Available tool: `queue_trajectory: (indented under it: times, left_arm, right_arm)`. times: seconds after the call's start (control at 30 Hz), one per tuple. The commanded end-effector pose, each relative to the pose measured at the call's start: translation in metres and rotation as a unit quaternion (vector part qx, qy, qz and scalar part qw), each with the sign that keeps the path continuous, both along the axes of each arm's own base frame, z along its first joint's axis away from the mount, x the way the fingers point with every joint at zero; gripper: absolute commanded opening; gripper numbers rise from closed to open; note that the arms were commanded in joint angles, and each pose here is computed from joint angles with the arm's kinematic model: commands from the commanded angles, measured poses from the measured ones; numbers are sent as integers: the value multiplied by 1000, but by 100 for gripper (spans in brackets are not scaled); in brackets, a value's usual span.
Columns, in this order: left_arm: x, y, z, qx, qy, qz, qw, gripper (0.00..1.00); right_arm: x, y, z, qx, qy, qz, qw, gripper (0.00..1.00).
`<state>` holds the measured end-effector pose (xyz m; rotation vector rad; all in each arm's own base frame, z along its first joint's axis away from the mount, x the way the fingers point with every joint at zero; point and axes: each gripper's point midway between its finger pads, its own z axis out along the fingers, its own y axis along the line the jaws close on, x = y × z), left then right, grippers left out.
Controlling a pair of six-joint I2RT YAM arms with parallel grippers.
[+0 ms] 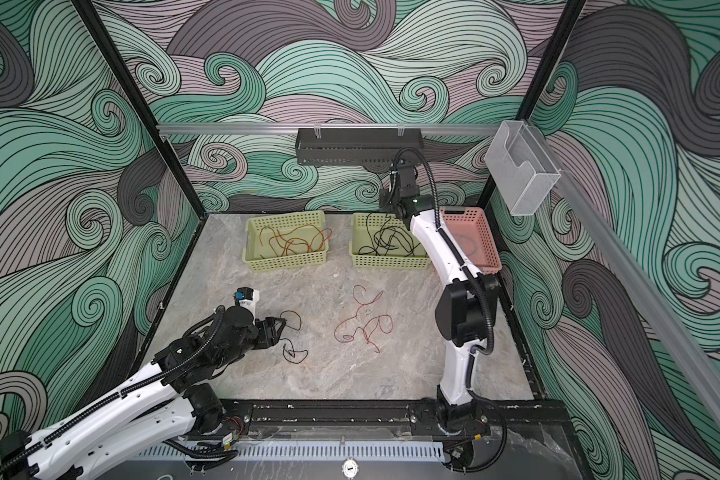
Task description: Untangle the cables
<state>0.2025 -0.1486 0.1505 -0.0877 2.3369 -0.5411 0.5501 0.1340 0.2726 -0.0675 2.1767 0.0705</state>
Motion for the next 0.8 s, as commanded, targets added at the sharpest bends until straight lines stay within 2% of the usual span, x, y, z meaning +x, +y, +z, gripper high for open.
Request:
queue_trajectory:
  times: [0.0,0.23,0.33,0.43,0.6,0.77]
  left_arm:
    - [-1,5,-4,11,6,9,1000,66]
    - [-1,1,-6,12,19,4,1000,66]
    - [-1,0,-6,13,20,4,1000,66]
    - [1,-3,-5,9,17,2,1000,66]
    - [3,-6,-4,16,22,-4,1000,66]
    - [6,2,-2,27,17,18,999,65]
  right_arm:
    - [11,-3,-20,-6,4,-10,1000,0]
    - [25,-9,-111,-27,111,-10,993,0]
    - [20,-3,-124,-10,149,-1,989,14]
    - [14,1,-117,5,154,0,988,47]
    - [-14,18,-73,12,125,20,992,57]
    - [-67,50,-37,-9,86,63,994,61]
